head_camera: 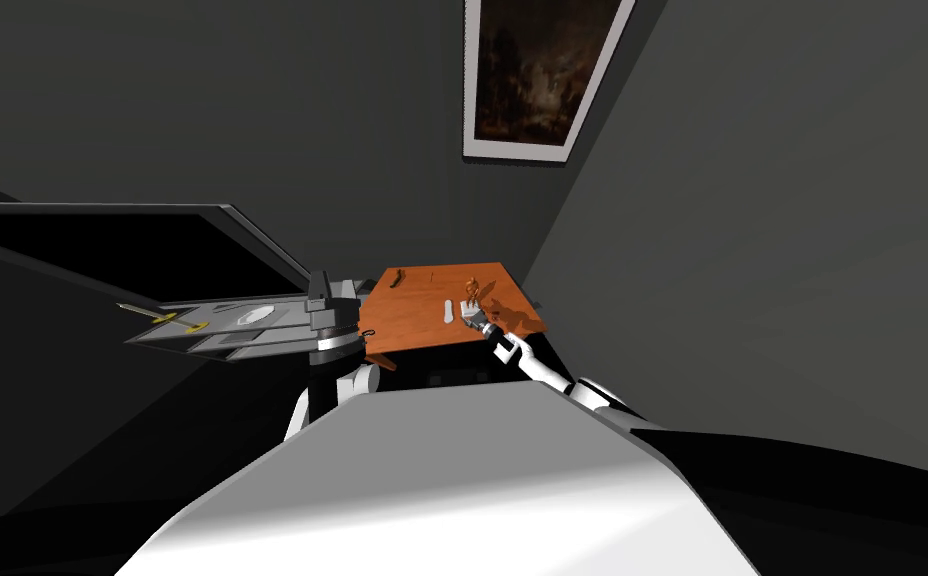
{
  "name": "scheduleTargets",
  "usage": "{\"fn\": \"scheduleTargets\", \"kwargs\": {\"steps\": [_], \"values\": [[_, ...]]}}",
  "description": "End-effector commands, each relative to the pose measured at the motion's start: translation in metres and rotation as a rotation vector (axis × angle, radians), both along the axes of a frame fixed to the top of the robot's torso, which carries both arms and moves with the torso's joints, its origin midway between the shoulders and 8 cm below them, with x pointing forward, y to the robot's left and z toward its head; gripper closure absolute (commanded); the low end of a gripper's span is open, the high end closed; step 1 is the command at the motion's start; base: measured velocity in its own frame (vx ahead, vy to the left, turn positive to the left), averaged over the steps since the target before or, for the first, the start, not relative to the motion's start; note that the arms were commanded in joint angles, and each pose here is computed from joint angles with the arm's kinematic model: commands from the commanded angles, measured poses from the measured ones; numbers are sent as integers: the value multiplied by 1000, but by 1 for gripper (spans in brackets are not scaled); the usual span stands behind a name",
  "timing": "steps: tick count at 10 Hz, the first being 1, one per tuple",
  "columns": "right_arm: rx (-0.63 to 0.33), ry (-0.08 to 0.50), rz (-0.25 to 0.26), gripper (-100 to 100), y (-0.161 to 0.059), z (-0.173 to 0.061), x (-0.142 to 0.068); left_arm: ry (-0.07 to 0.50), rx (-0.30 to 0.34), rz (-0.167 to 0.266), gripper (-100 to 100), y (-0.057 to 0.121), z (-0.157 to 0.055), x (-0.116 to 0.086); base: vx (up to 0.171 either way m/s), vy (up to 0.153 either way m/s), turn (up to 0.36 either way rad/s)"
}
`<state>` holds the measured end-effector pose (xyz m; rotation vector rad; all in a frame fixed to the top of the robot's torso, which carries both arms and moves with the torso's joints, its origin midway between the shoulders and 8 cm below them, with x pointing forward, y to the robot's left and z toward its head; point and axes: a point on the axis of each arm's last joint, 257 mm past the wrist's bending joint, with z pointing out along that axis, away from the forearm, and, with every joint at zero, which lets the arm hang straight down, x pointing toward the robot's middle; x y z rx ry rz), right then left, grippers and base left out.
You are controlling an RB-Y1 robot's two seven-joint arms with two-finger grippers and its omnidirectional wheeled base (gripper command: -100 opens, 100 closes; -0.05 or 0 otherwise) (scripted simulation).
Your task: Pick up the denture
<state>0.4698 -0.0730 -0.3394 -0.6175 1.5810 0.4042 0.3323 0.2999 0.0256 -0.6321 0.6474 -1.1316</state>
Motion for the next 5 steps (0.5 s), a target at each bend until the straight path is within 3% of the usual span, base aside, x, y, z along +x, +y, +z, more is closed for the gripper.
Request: {"fn": "scheduleTargets", "kwargs": {"steps": [1, 5], "values": [[-105, 1, 21, -100, -6, -21, 0, 0, 0, 0, 0, 0, 0, 0, 15, 14, -4], [-327, -9, 55, -100, -31, -62, 3, 0, 0, 0, 0, 0, 0, 0, 12, 14, -1]]}}
